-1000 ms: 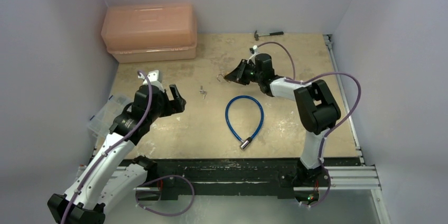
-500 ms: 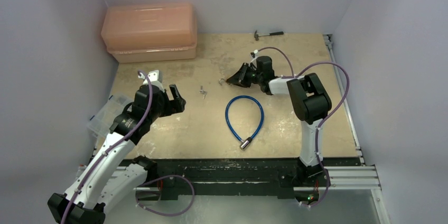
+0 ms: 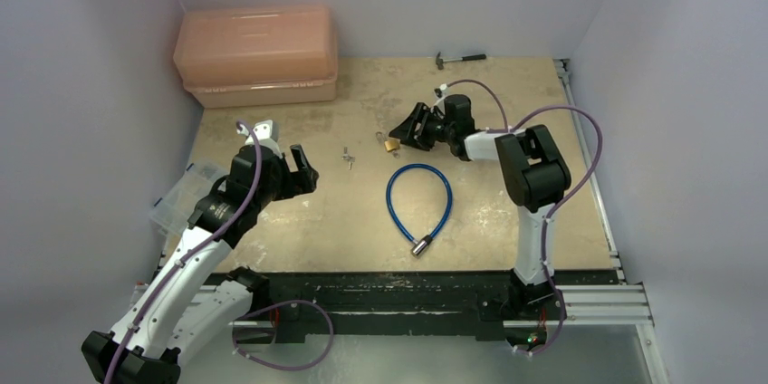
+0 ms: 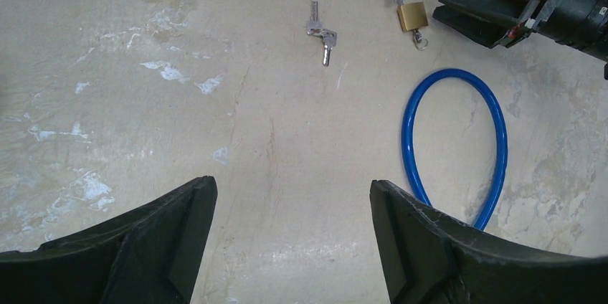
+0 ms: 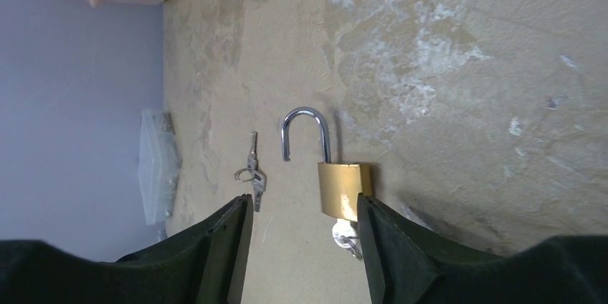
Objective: Unlock with the key
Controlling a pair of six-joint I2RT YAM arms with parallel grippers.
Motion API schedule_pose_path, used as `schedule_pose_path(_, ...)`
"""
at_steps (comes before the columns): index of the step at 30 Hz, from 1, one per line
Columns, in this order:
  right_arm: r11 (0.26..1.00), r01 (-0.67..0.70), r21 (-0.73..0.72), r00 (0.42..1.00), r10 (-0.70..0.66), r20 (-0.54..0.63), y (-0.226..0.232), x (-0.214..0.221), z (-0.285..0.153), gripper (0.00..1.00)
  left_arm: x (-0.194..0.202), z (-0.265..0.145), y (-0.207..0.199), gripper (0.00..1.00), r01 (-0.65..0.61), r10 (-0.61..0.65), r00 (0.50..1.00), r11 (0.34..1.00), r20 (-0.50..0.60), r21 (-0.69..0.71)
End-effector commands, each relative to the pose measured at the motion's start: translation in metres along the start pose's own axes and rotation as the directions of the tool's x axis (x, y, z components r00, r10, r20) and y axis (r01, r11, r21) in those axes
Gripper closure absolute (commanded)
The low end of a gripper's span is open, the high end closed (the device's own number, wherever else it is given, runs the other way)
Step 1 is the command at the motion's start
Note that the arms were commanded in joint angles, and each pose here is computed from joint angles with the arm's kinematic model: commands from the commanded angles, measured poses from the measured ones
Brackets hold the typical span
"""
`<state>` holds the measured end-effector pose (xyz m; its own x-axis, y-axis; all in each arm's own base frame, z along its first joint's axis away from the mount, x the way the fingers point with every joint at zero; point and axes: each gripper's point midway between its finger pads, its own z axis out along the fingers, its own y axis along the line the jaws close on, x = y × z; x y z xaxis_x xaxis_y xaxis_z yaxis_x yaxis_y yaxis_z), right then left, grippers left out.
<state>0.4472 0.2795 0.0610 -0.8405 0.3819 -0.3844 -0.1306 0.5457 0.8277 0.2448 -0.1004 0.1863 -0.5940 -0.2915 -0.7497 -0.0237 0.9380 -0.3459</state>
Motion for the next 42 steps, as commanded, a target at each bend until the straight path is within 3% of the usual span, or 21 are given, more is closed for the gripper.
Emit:
schedule_pose_path(1, 0.998, 0.059, 0.011, 0.997, -0.060, 0.057, 0.014, -0.026, -0.013, 0.37, -0.015, -0.003, -0.006, 0.17, -0.026, 0.024, 0.998, 0.999, 0.053, 0.028)
schedule_pose_path(13, 0.941, 0.208, 0.266, 0.957, -0.253, 0.146, 0.024, -0.052, -0.092, 0.33, -0.020, -0.009, -0.006, 0.17, -0.031, 0.028, 0.996, 0.999, 0.084, 0.033)
schedule_pose_path(20, 0.912, 0.256, 0.319, 0.932, -0.321, 0.168, 0.055, -0.029, -0.139, 0.30, -0.020, -0.010, -0.007, 0.17, -0.046, 0.040, 0.994, 0.998, 0.101, 0.050)
schedule_pose_path(22, 0.902, 0.277, 0.331, 0.923, -0.345, 0.170, 0.067, -0.015, -0.149, 0.22, -0.021, -0.011, -0.007, 0.14, -0.048, 0.042, 0.993, 0.997, 0.108, 0.057)
schedule_pose_path(24, 0.893, 0.292, 0.344, 0.915, -0.366, 0.172, 0.081, 0.000, -0.157, 0.12, -0.021, -0.012, -0.006, 0.02, -0.040, 0.034, 0.993, 0.998, 0.115, 0.051)
schedule_pose_path(27, 0.898, 0.289, 0.331, 0.918, -0.358, 0.170, 0.100, 0.031, -0.166, 0.02, -0.020, -0.010, -0.006, 0.01, -0.040, 0.033, 0.993, 0.998, 0.117, 0.053)
schedule_pose_path(31, 0.905, 0.276, 0.324, 0.921, -0.346, 0.181, 0.111, 0.066, -0.181, 0.01, -0.019, -0.007, -0.007, 0.02, -0.047, 0.040, 0.993, 0.997, 0.112, 0.059)
schedule_pose_path(35, 0.891, 0.328, 0.315, 0.917, -0.380, 0.121, 0.115, 0.097, -0.184, 0.05, -0.018, -0.006, -0.007, 0.03, -0.042, 0.037, 0.994, 0.998, 0.102, 0.054)
schedule_pose_path(42, 0.823, 0.507, 0.255, 0.847, -0.530, 0.028, 0.143, 0.098, -0.147, 0.08, -0.020, -0.008, -0.006, 0.06, -0.040, 0.034, 0.993, 0.998, 0.110, 0.050)
